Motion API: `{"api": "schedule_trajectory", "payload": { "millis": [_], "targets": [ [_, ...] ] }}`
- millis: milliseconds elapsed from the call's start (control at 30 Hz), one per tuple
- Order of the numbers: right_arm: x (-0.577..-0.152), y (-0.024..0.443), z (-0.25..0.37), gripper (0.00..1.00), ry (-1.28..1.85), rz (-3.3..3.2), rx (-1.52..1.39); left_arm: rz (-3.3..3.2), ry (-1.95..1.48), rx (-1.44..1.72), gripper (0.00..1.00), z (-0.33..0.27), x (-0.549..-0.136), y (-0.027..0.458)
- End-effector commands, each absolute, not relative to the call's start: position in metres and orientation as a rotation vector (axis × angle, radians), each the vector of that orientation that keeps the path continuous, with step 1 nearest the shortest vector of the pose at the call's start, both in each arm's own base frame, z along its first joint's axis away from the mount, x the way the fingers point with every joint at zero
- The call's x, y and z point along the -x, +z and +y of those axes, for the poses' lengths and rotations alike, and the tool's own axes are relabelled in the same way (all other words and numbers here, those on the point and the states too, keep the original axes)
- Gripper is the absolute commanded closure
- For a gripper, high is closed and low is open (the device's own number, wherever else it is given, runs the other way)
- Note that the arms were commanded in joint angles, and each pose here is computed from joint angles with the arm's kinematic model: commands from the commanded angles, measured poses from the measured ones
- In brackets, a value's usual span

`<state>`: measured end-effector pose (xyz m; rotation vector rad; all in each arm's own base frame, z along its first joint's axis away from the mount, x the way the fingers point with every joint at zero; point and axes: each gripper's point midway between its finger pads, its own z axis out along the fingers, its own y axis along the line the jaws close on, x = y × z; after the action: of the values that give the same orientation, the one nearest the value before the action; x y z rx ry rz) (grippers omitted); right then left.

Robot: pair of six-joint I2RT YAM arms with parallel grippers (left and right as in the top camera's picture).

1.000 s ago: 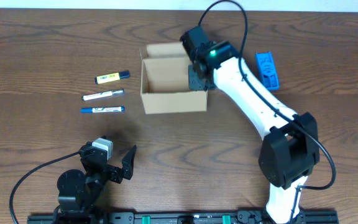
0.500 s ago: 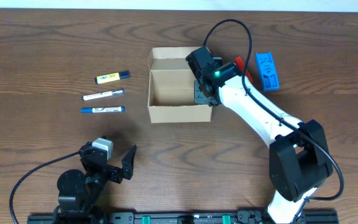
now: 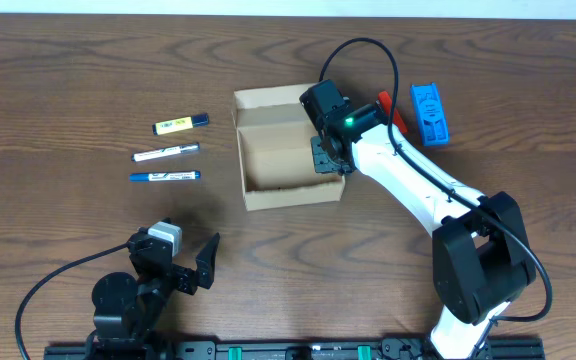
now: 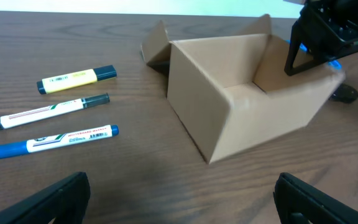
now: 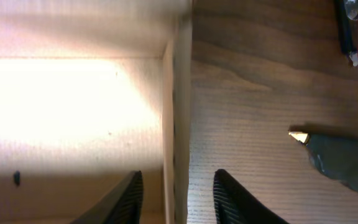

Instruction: Pack container

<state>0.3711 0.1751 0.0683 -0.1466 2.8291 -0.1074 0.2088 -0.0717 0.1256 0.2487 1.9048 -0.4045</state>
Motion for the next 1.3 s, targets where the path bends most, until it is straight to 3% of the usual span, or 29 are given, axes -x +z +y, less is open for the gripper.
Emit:
{"api": "schedule_trajectory", "payload": {
  "millis": [0,133,233,333,633,700,767,867,933,1033,1167,1267],
  "targets": [
    [-0.367,0.071,0.177,0.48,-0.085,2.835,0.139,1.917,-0.414,-0.253,0.05,-0.073,-0.208,0.118],
    [-0.363,0.070,0.180,0.51,-0.054,2.854,0.102,1.917,-0.414,-0.253,0.05,-0.073,-0.208,0.118],
    [-0.360,0.069,0.177,0.80,-0.058,2.869,0.047,1.917,-0.414,-0.253,0.05,-0.073,-0.208,0.118],
    [-0.357,0.068,0.175,0.93,-0.067,2.883,0.007,1.917,-0.414,-0.253,0.05,-0.073,-0.208,0.118],
    [-0.353,0.068,0.172,0.93,-0.078,2.896,-0.057,1.917,-0.415,-0.253,0.05,-0.073,-0.208,0.118],
    [-0.354,0.068,0.170,0.87,-0.093,2.892,-0.050,1.917,-0.414,-0.253,0.05,-0.073,-0.208,0.118],
    [-0.354,0.068,0.170,0.69,-0.096,2.892,-0.033,1.917,-0.414,-0.253,0.05,-0.073,-0.208,0.118],
    [-0.354,0.078,0.171,0.66,-0.080,2.876,-0.033,1.917,-0.414,-0.253,0.05,-0.073,-0.208,0.118],
    [-0.356,0.099,0.172,0.58,-0.048,2.834,-0.008,1.917,-0.414,-0.253,0.05,-0.073,-0.208,0.118],
    [-0.360,0.149,0.174,0.38,0.027,2.717,0.064,1.917,-0.415,-0.253,0.05,-0.073,-0.208,0.118],
    [-0.353,0.228,0.153,0.27,0.058,2.514,0.118,1.917,-0.414,-0.253,0.05,-0.073,-0.208,0.118],
    [-0.344,0.261,0.122,0.24,0.025,2.438,0.082,1.917,-0.414,-0.253,0.05,-0.073,-0.208,0.118]
  ]
}}
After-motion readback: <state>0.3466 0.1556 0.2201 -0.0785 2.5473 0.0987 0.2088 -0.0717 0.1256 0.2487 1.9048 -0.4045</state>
